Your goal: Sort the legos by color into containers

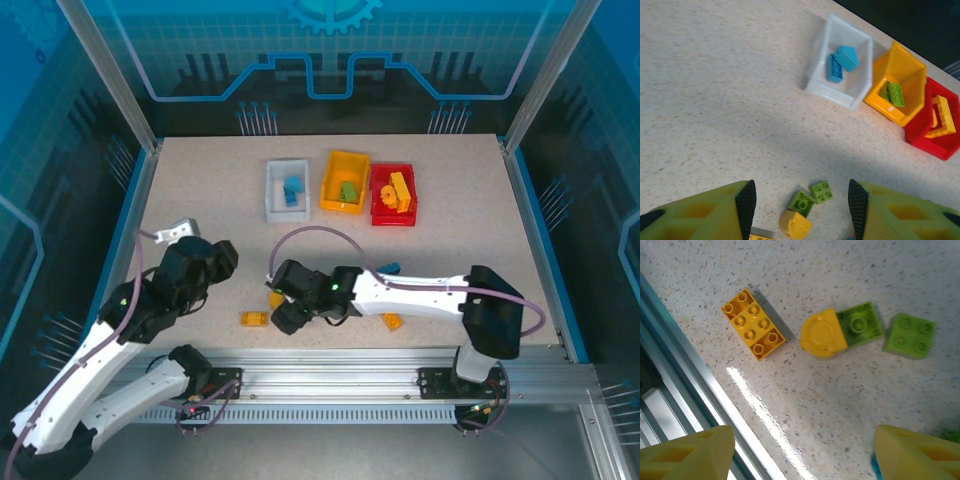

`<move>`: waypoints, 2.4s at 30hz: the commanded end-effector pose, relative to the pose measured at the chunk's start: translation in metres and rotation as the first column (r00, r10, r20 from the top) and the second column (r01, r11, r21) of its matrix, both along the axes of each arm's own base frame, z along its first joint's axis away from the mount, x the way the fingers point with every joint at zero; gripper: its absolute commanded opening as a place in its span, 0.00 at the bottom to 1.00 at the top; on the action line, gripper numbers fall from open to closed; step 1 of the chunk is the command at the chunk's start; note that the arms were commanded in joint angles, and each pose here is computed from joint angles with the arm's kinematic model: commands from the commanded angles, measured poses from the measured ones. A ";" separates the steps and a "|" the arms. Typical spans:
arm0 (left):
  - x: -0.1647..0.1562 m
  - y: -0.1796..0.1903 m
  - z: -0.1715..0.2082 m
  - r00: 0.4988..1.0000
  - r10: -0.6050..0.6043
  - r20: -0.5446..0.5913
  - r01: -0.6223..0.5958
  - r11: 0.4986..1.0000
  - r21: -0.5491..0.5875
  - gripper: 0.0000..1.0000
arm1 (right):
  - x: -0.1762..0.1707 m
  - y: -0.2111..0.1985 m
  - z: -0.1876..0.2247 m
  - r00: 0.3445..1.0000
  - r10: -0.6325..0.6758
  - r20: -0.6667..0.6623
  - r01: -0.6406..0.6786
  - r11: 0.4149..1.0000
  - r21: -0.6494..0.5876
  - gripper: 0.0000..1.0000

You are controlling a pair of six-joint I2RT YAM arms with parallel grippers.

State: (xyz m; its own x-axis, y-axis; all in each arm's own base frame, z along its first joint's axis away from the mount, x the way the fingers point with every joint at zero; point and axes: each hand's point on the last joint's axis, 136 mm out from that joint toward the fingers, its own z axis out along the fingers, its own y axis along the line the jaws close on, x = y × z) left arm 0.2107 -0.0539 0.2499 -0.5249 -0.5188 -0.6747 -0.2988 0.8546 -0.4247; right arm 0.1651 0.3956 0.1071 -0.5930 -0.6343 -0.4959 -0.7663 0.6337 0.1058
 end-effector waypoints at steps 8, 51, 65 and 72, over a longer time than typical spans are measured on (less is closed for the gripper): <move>-0.023 0.039 0.012 0.990 0.133 0.057 -0.133 0.991 0.009 0.54 | -0.021 0.062 -0.005 0.938 0.335 0.086 -0.329 0.941 -0.082 0.75; -0.068 0.088 0.039 0.940 0.328 0.097 -0.316 0.941 -0.121 0.52 | 0.019 0.106 -0.074 0.866 0.499 -0.030 -0.486 0.826 -0.286 0.35; 0.005 -0.038 0.052 0.980 -0.156 0.125 0.175 0.973 -0.150 0.54 | 0.176 -0.012 0.108 0.982 -0.128 0.137 0.110 0.985 0.132 0.32; 0.069 -0.154 0.038 0.881 -0.461 0.106 0.472 0.840 -0.267 0.54 | 0.271 -0.170 0.098 0.793 -0.603 0.086 0.592 0.796 0.125 0.32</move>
